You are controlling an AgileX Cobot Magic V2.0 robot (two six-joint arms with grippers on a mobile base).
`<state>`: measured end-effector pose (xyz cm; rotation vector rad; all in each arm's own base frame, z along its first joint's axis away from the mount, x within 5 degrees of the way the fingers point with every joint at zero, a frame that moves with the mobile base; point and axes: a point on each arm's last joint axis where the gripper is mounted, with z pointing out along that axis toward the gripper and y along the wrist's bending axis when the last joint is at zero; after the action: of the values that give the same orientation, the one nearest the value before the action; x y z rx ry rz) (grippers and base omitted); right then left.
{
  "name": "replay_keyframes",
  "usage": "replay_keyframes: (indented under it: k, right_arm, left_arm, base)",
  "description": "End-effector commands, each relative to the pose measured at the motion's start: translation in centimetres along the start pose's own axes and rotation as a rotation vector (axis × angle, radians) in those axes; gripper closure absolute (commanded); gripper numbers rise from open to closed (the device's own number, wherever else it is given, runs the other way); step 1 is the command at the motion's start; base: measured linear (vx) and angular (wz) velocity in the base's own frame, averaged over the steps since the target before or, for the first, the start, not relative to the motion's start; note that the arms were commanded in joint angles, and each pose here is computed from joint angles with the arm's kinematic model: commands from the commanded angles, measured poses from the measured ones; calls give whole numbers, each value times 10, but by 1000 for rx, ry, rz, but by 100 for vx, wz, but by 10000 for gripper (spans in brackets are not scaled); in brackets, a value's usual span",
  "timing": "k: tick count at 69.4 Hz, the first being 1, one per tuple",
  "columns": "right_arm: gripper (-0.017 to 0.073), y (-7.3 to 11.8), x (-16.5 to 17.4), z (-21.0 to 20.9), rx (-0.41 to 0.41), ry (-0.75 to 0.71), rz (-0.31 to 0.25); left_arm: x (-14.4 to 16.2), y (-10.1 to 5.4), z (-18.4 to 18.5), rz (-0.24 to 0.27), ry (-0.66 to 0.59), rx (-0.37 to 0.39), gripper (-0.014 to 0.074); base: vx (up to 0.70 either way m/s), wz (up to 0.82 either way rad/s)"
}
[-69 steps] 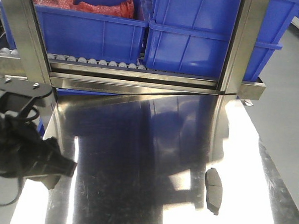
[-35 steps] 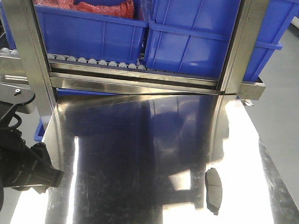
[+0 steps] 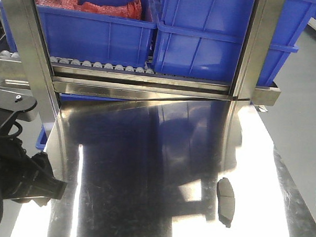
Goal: Move and align brake pads A on conveyor
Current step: 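Lower the open right gripper over the other brake pad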
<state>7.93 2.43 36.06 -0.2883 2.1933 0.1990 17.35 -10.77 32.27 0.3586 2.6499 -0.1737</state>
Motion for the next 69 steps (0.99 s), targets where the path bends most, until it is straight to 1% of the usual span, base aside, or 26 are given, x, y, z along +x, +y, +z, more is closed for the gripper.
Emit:
replay_keyframes:
  k: [1,45,57,69]
  right_arm:
    - [-32,-1,-11,-3,9,-73,-6]
    - [-32,-1,-11,-3,9,-74,-6]
    - [-32,-1,-16,-3,13,-135,-7]
    - [-32,1,-19,1,-18,-132,25]
  left_arm:
    - [-8,-1,-13,3,-92,24,600]
    - [-8,-1,-13,3,-92,24,600]
    - [-8,-1,-13,3,-92,24,600]
    - [-8,-1,-13,3,-92,24,600]
  base:
    - [0,0]
    - [0,0]
    - [0,0]
    - [0,0]
